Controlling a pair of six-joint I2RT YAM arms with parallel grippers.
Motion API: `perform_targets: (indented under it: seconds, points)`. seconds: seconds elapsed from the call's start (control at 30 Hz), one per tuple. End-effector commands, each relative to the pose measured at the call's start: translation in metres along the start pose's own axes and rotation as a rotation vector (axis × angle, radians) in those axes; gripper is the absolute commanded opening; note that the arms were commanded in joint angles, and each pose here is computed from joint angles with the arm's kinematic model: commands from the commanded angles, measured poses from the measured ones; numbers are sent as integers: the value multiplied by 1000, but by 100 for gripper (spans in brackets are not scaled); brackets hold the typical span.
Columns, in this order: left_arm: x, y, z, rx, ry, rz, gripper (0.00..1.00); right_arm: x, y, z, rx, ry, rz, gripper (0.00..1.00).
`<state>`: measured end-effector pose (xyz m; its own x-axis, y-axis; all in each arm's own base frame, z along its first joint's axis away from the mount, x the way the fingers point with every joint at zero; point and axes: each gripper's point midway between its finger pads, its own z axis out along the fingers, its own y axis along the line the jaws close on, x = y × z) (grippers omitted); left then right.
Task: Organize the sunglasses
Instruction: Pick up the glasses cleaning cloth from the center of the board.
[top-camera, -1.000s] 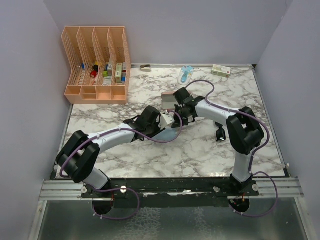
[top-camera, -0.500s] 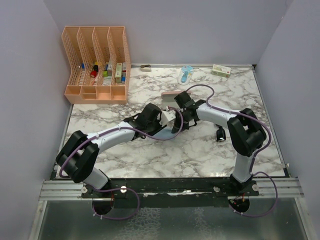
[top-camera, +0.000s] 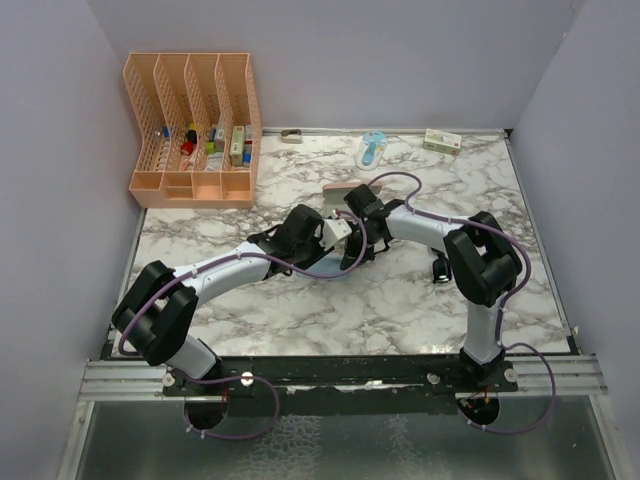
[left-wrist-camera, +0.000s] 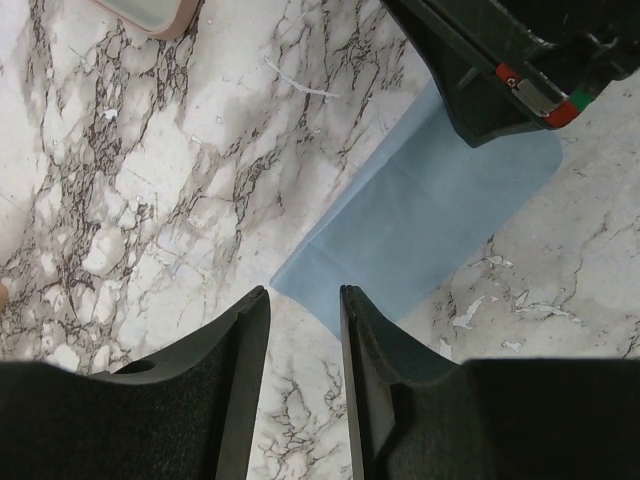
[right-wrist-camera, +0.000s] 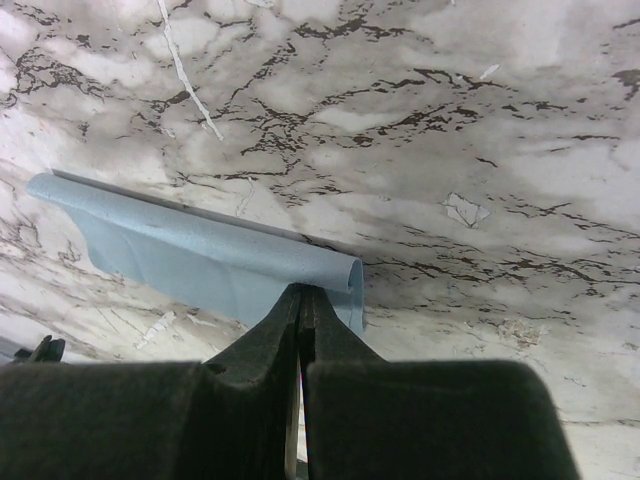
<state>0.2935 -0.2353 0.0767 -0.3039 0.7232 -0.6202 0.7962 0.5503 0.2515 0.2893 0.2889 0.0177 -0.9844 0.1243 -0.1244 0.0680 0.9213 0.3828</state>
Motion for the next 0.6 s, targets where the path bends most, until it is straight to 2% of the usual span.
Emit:
perform_targets:
  seconds: [0.0, 0.23, 0.57]
  points:
    - [-6, 3, -1, -17, -9, -13, 36, -8, -7, -2, 72, -41, 8, 1]
    - [-5, 3, 1, -13, -5, -12, 36, -22, -2, -16, 93, -88, 15, 1]
    - [-1, 5, -2, -33, 0, -40, 37, -30, -7, -13, 122, -97, 26, 1]
